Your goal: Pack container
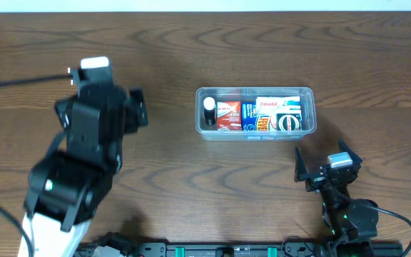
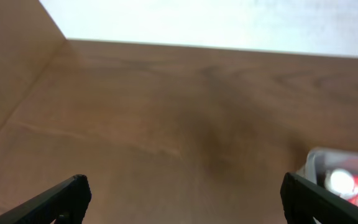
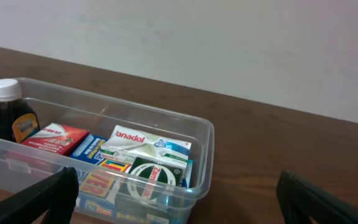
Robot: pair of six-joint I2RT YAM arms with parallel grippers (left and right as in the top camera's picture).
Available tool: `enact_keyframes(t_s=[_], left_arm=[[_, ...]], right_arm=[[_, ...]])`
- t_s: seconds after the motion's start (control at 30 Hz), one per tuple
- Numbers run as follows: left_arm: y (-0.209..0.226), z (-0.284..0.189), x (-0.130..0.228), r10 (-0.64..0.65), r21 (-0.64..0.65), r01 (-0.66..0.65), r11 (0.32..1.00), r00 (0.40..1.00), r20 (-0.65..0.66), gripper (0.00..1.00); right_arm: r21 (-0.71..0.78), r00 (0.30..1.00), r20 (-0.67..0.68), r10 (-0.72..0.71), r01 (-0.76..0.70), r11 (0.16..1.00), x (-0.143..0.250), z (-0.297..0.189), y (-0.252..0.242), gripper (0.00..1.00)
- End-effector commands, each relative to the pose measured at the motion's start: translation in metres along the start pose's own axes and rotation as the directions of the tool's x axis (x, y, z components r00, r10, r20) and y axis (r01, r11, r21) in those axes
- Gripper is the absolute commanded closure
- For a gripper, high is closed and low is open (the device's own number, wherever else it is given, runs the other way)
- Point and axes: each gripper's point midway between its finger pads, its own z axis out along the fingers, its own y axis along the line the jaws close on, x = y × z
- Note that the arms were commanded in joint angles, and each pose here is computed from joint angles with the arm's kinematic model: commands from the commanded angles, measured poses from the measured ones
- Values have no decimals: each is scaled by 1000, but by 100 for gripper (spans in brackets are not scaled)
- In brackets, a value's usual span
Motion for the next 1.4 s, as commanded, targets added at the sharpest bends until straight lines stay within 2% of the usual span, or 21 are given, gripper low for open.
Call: enact_keyframes(t_s=[0.0,0.17,0.3,0.43,0.63,0.87,1.37], left_arm=[[9,-7,32,3,24,-3,1000,1000,-17,2],[17,-6,96,5,74,-3,997,999,-37,2],[18,2,130,-51,114,46,992,998,41,2],[20,15,148,-130,144,108,984,979,155,2],[17,36,151,-231,203,178,963,933,276,2],[11,49,148,-286,276,194,941,893,347,2],[13,55,154,-266,286,163,944,889,372,2]], right_arm=[[11,1000,-4,-13,13,1000,2,0,-3,1],[12,1000,-3,-13,13,1000,1,0,-3,1],[12,1000,-3,-13,13,1000,1,0,-3,1],[11,1000,-4,-13,13,1000,2,0,-3,1],[12,1000,-4,-13,13,1000,2,0,-3,1],[11,1000,-4,-13,13,1000,2,0,-3,1],[12,1000,-3,-13,13,1000,1,0,-3,1]])
